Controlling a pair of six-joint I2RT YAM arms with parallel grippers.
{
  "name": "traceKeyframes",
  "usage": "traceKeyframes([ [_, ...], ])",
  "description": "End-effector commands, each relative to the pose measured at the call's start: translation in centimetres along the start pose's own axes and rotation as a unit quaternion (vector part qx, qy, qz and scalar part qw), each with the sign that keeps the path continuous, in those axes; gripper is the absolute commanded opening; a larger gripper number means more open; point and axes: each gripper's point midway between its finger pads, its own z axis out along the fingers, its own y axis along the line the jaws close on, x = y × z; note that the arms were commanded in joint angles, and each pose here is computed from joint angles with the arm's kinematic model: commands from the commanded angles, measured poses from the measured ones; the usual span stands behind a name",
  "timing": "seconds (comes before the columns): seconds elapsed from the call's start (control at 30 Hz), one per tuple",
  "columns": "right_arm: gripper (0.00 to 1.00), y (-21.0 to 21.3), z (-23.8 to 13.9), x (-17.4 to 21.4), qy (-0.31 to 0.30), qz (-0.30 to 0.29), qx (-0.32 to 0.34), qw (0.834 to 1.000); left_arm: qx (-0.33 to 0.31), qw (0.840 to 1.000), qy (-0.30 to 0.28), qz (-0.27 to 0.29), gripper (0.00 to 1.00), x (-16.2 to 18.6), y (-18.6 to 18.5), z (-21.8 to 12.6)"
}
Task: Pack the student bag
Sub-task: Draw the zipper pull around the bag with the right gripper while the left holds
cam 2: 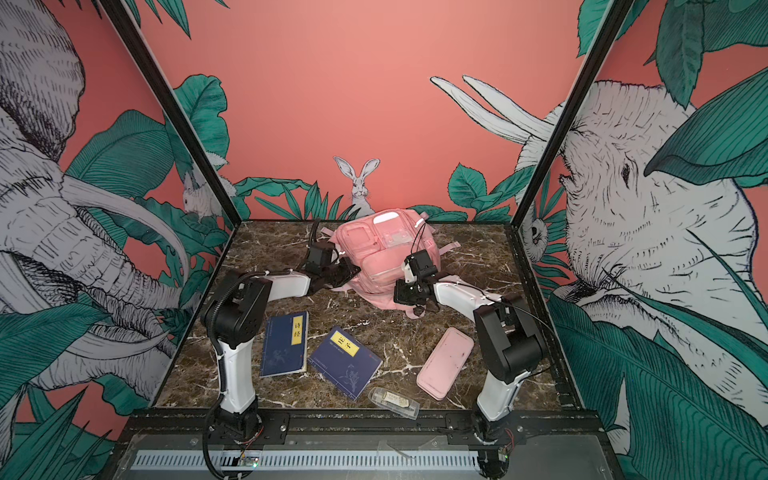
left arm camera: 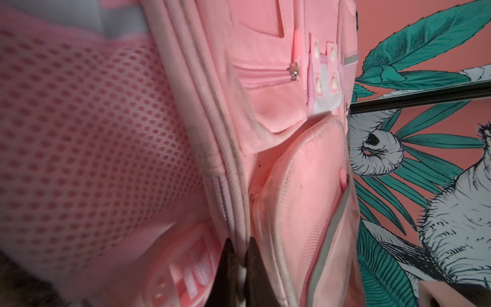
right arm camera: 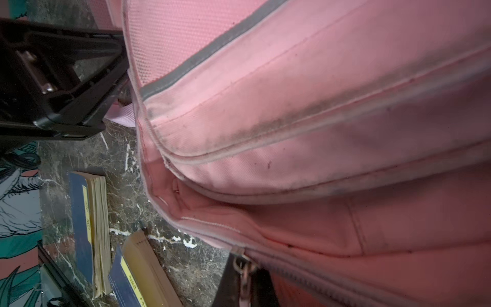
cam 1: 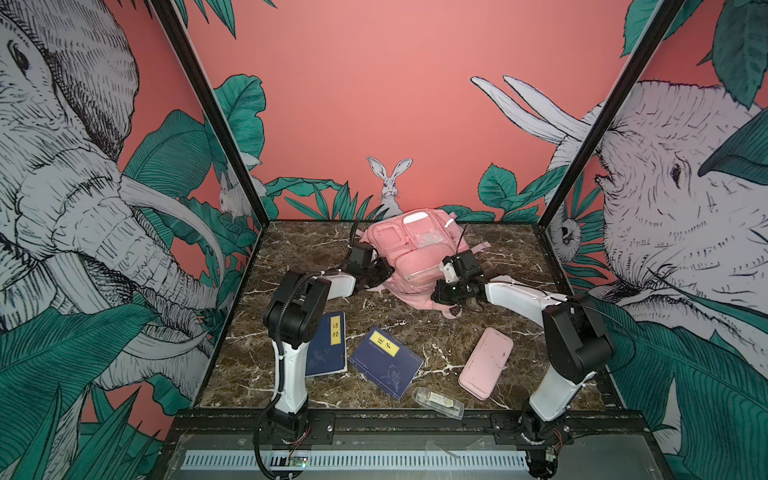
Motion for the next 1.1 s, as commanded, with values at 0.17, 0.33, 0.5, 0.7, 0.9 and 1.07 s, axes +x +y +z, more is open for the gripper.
traceKeyframes([
  [0.17,0.00,4.6,1.1,2.5,0.028,-0.052,-0.050,0.997,0.044,0.999,0.001,0.014,0.00,0.5,-4.6,0.1],
  [0.33,0.00,7.6,2.8,2.4,0.043,-0.057,-0.091,0.993,0.046,0.999,-0.005,0.007,0.00,0.4,-4.7,0.5],
  [0.5,0.00,7.1,2.2,1.8,0.039,-0.067,-0.071,0.994,0.041,0.999,-0.015,0.009,0.00,0.0,-4.6,0.0],
  [0.7,0.00,3.0,-1.8,2.4,0.021,-0.100,0.034,0.994,0.043,0.999,-0.016,0.010,0.00,-0.2,-4.8,-0.3],
  [0.9,0.00,2.4,-4.2,2.3,-0.061,-0.080,0.059,0.993,0.052,0.999,-0.004,0.001,0.00,0.8,-5.1,0.9],
  [1.07,0.01,1.1,-5.4,2.3,-0.089,-0.072,0.099,0.988,0.058,0.998,0.005,0.005,0.00,1.3,-5.9,1.3],
])
